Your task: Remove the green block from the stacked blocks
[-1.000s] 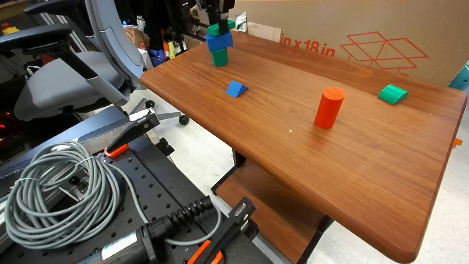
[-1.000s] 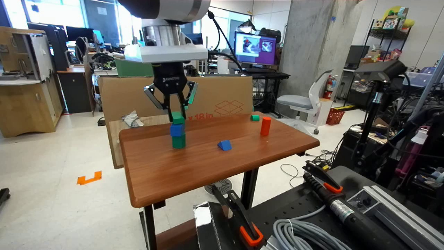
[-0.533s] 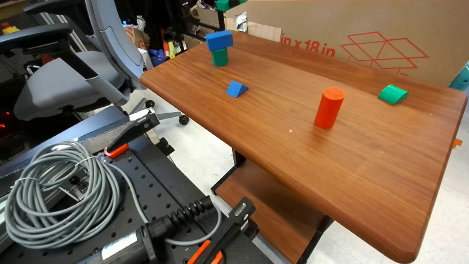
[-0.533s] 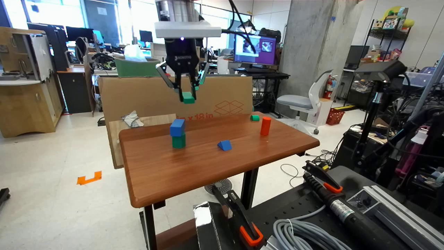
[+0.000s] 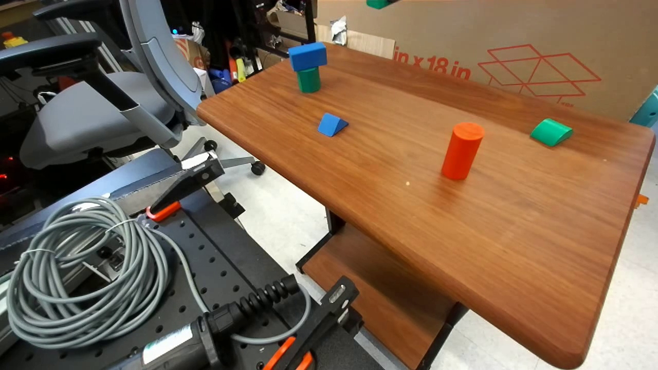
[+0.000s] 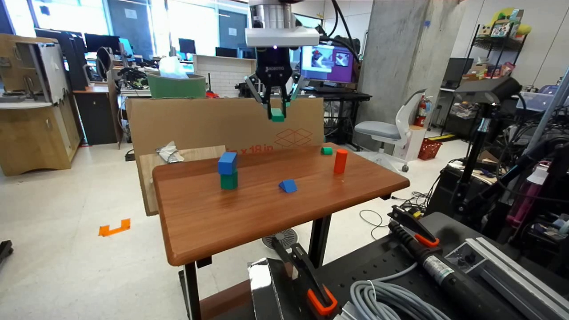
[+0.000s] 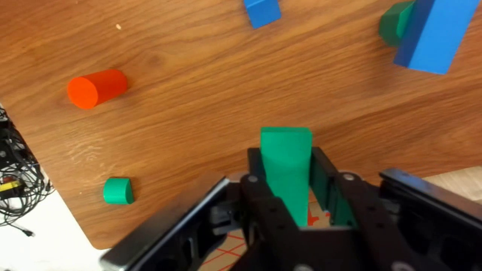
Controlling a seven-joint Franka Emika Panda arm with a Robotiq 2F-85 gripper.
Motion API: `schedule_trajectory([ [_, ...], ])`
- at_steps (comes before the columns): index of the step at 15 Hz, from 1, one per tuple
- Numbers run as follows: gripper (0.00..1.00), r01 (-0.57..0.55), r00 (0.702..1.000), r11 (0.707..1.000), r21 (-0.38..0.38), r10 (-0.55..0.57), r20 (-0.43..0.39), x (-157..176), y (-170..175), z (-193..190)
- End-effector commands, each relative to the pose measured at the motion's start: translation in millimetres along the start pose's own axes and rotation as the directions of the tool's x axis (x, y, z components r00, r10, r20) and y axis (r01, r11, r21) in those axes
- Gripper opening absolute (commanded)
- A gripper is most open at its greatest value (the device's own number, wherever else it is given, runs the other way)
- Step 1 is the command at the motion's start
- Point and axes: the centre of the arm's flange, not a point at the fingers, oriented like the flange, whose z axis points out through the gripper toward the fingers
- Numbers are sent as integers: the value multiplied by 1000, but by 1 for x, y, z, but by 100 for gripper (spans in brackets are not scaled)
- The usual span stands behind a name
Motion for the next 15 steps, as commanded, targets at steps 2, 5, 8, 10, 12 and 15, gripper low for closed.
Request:
schedule_trajectory([
  [2,8,-51,998,999,-8,51,43,31,17,32],
  [5,8,-62,994,997,-38,65,83,39,21,64],
  [8,8,-66,990,996,-58,72,120,46,22,93],
  [10,8,-68,987,996,-66,77,141,49,22,109],
  [12,8,-71,985,995,-74,82,154,51,21,119],
  [15,8,-81,980,994,-74,93,178,55,21,132],
])
